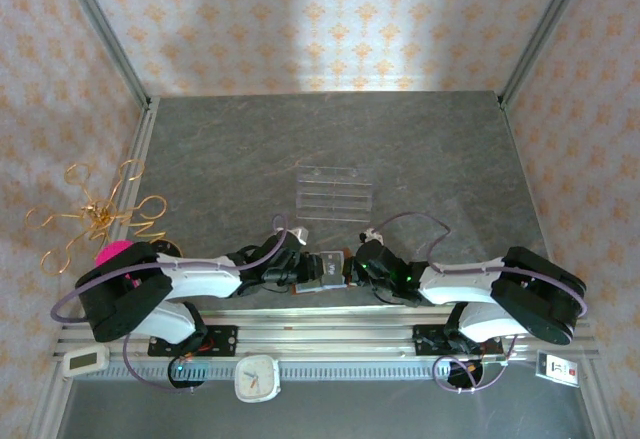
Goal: Take the credit cards out of the card holder
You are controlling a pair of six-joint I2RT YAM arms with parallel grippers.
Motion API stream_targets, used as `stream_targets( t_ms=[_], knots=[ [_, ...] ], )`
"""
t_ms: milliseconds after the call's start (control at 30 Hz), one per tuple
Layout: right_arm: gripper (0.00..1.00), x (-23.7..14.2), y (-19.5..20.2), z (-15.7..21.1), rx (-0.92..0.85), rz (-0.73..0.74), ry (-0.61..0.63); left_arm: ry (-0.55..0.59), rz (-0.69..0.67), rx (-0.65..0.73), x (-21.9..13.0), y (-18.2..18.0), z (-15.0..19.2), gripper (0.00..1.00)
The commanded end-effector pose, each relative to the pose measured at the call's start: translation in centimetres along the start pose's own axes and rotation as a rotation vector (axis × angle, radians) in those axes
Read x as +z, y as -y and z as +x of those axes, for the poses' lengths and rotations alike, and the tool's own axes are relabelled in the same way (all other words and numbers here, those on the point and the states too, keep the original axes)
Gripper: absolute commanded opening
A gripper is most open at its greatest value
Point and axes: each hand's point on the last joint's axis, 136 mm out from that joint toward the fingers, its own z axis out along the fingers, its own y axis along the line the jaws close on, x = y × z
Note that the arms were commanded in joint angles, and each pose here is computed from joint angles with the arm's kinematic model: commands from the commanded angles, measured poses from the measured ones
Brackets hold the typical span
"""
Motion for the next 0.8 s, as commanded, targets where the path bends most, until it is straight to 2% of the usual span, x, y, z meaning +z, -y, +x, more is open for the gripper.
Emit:
stream_targets(
  t_ms=[0, 367, 633, 767],
  knots=[
    [0.02, 0.41, 1.71, 1.21, -0.016, 0.07, -0.048, -0.028, -0.06, 0.004, 0.46, -1.98, 0.68, 0.24],
    [0.0, 0.58, 1.51, 1.54, -0.022, 0.068, -0.061, -0.027, -0.047, -0.008, 0.61, -2.35, 0.87, 0.15],
    [0.0, 1.07, 1.06, 2.19, -0.04, 0.068, -0.086, -0.02, -0.015, -0.013, 0.55, -1.93, 0.72, 0.16],
    [0.0, 0.99, 1.11, 2.04, -0.04, 0.076, -0.077, -0.011, -0.017, -0.019, 0.38, -2.16, 0.62, 0.07]
  ],
)
